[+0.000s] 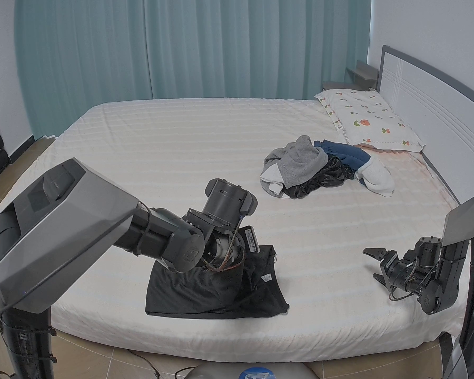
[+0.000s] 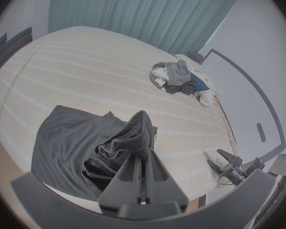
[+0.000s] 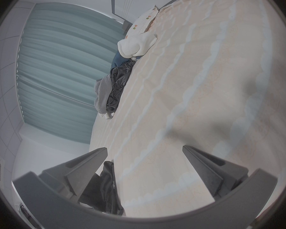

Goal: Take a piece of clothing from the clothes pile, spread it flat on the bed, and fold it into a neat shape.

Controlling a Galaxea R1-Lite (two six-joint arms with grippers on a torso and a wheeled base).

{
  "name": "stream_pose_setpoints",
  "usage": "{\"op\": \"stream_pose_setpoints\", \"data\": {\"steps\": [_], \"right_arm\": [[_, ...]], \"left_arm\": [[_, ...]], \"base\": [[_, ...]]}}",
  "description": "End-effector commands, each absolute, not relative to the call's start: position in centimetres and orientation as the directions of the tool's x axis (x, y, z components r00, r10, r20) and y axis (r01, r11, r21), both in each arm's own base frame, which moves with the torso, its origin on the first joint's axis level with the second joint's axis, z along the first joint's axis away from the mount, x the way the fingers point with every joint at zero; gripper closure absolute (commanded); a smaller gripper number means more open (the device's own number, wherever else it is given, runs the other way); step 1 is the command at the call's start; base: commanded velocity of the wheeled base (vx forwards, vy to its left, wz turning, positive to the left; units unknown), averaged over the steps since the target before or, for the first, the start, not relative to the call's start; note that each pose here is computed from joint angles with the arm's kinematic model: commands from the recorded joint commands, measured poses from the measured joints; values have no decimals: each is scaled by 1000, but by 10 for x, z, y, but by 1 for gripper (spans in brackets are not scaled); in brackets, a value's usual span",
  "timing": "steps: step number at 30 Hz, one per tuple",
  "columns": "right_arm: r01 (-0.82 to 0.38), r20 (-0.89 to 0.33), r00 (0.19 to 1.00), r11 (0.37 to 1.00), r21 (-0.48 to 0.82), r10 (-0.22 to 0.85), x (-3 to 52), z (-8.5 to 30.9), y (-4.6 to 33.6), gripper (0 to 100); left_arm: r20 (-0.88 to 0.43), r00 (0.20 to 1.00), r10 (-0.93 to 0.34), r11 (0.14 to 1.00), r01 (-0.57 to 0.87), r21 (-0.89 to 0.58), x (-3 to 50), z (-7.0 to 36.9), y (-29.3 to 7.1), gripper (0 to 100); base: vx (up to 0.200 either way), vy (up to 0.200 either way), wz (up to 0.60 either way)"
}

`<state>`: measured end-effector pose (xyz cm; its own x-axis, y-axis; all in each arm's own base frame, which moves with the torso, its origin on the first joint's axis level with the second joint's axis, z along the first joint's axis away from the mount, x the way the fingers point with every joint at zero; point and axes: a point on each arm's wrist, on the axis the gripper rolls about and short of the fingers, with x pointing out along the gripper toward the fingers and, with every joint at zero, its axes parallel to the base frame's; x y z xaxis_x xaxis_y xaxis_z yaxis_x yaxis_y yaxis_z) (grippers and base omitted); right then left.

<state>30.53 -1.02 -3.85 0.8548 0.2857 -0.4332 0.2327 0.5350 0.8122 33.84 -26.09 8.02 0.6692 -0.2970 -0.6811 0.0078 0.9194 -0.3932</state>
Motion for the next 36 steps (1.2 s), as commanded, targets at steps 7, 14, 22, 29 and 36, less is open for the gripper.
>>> {"op": "stream_pose_setpoints", "data": {"steps": [7,14,22,29,36], "right_arm": [[220,-423,859,540,813,287,306,-38,-10,0],[220,-423,859,540,813,287,306,-38,-10,0],[221,-425,859,540,812,287,305,-38,-10,0],[221,-425,859,540,812,287,305,-38,-10,0],[222,-426,858,541,811,287,305,-38,-10,0]], "left_arm": [[-684,659,-313,907,-7,-422,344,62,-267,0],[-696,651,-304,894,-57,-445,348,55,-262,0],[-735,640,-223,876,-199,-439,355,57,-201,0],[-755,629,-184,817,-329,-473,349,50,-145,0],[-719,664,-205,725,-391,-568,339,39,-106,0]], "base": [[0,0,0],[0,0,0],[0,0,0],[0,0,0],[0,0,0]]}}
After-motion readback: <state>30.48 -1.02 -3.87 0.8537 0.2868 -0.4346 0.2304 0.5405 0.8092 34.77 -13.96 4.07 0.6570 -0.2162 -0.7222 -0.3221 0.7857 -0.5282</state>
